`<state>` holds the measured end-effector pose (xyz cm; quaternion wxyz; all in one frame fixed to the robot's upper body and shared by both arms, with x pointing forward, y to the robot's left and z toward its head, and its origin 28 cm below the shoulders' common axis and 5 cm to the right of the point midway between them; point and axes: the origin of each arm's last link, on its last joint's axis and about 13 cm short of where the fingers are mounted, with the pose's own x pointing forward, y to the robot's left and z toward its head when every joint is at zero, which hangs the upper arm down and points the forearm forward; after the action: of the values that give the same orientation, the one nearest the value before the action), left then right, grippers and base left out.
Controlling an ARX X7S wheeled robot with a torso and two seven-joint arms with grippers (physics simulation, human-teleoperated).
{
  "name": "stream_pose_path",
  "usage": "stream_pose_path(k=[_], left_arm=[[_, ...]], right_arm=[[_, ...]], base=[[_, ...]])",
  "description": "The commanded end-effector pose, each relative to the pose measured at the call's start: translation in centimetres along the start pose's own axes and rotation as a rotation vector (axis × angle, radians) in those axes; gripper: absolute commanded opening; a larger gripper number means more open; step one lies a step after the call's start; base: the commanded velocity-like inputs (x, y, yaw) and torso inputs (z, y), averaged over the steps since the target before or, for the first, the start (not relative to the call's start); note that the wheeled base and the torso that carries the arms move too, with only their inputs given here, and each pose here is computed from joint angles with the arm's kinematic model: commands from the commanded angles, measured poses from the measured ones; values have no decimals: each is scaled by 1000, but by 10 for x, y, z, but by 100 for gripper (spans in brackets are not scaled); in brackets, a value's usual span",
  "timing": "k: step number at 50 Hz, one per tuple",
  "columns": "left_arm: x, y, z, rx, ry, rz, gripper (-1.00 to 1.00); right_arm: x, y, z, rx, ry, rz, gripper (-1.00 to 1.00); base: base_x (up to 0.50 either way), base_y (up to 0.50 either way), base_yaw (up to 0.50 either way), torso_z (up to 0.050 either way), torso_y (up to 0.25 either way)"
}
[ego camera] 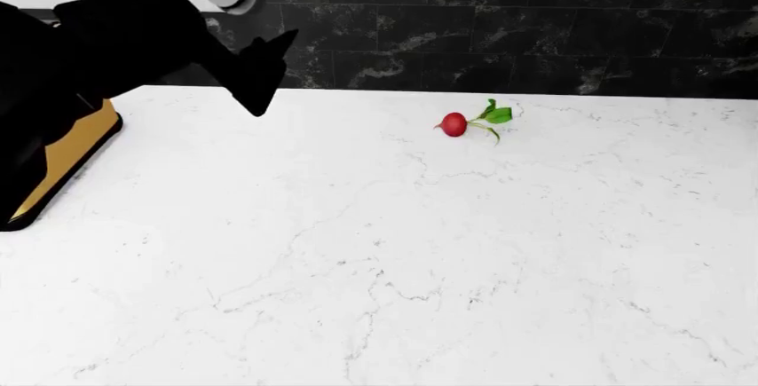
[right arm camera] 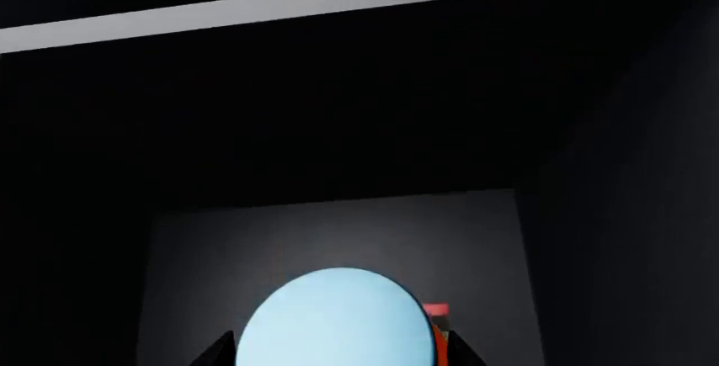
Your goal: Pick the honey bottle and salsa from the counter and place them in the cabinets closest to them.
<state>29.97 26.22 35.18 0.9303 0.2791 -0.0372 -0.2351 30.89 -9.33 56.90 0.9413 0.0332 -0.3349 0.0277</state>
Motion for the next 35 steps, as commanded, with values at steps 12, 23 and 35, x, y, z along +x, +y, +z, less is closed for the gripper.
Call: stream_pose_path(k=[12, 23, 35], left_arm=[[1, 0, -3, -3, 5, 0, 100], [0, 0, -2, -4, 7, 1, 100], [-1, 0, -2, -5, 10, 1, 100]], right_arm=[[10, -2, 2, 14, 104, -24, -100], [9, -4, -4, 17, 170, -53, -100], [7, -5, -10, 11, 229, -63, -100]], base=[[0, 0, 0, 0, 1], [0, 0, 0, 0, 1], [0, 0, 0, 1, 0]])
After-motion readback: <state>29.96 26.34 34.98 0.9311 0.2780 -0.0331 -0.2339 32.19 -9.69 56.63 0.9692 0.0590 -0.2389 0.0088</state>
